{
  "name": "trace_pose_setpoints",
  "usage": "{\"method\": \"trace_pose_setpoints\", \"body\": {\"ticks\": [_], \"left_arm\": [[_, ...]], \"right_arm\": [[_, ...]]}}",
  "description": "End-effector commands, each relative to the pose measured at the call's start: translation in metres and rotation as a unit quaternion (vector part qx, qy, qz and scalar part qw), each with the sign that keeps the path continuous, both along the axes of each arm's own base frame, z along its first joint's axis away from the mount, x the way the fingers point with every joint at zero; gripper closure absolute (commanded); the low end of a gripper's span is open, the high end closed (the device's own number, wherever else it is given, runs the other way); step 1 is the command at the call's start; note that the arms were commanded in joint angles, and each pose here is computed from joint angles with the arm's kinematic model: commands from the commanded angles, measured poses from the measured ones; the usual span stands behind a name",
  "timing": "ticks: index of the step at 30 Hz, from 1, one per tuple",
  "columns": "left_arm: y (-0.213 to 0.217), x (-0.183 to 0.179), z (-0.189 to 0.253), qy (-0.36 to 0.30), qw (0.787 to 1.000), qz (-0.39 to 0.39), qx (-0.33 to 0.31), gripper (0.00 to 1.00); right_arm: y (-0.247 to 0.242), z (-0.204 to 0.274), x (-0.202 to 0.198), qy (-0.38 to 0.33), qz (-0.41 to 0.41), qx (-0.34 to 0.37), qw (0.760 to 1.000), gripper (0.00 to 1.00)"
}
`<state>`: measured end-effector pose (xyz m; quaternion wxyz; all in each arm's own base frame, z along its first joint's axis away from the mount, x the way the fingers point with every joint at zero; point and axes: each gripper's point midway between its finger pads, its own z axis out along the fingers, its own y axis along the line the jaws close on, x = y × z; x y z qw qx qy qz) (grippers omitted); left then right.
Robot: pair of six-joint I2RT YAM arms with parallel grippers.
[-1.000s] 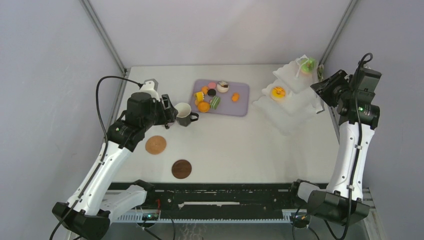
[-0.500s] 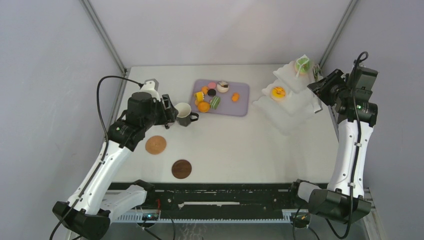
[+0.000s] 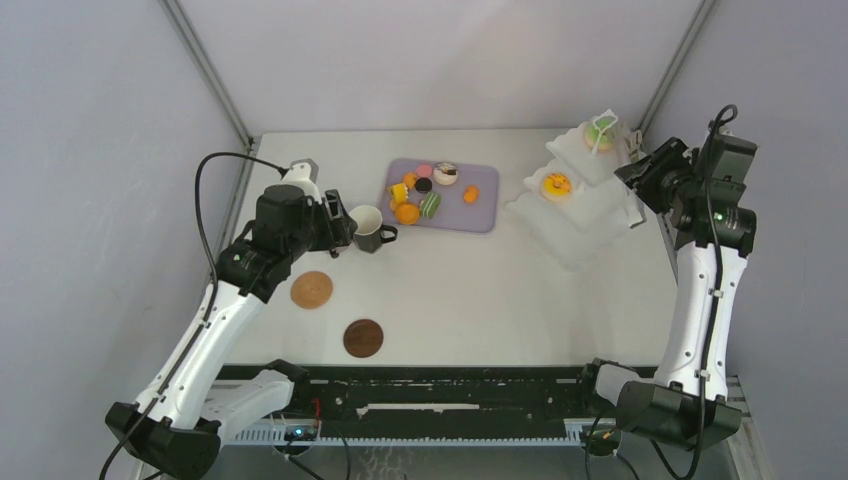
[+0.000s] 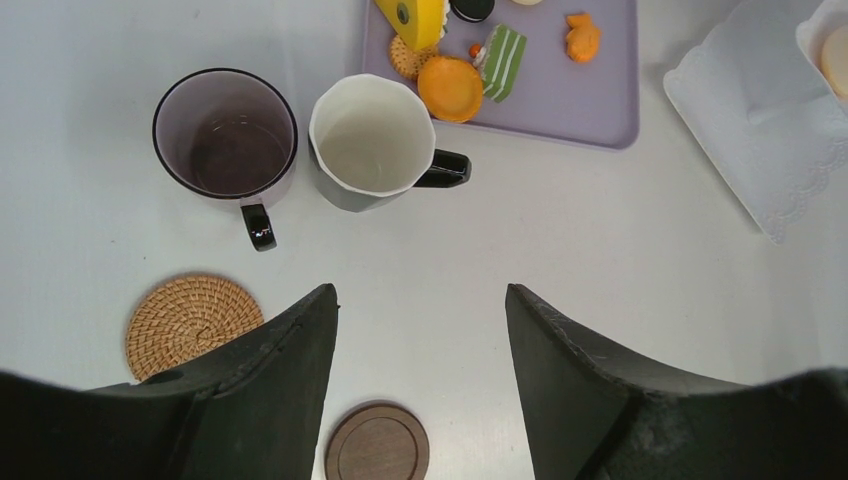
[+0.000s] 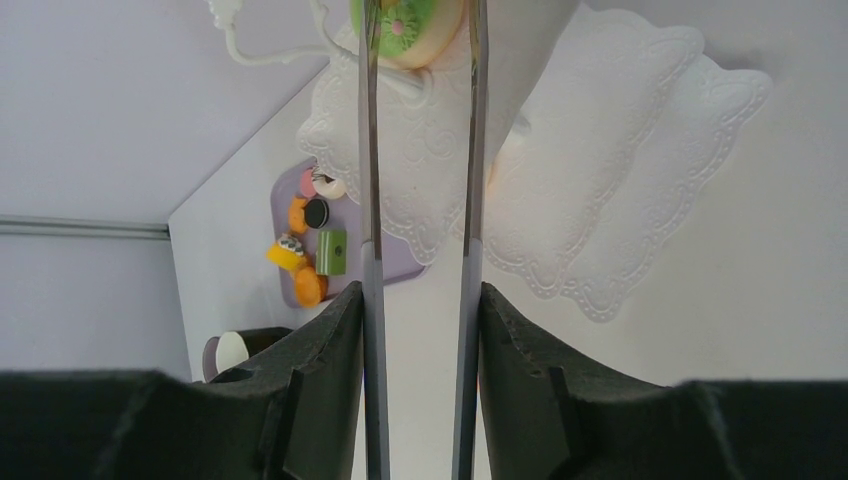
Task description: Serve the afternoon tea
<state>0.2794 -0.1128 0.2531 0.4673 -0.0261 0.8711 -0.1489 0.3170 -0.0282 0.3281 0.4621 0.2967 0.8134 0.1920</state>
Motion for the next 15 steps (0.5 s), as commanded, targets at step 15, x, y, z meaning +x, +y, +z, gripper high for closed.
{"method": "trace_pose_setpoints", "body": {"ticks": [15], "left_arm": [[-0.001,-0.001,0.008,-0.017,1.0,-0.012,-0.006,0.33]], "right_arm": [[0.024,0.046,-0.11,-0.066,-0.001,-0.086,0.994,0.65]]}}
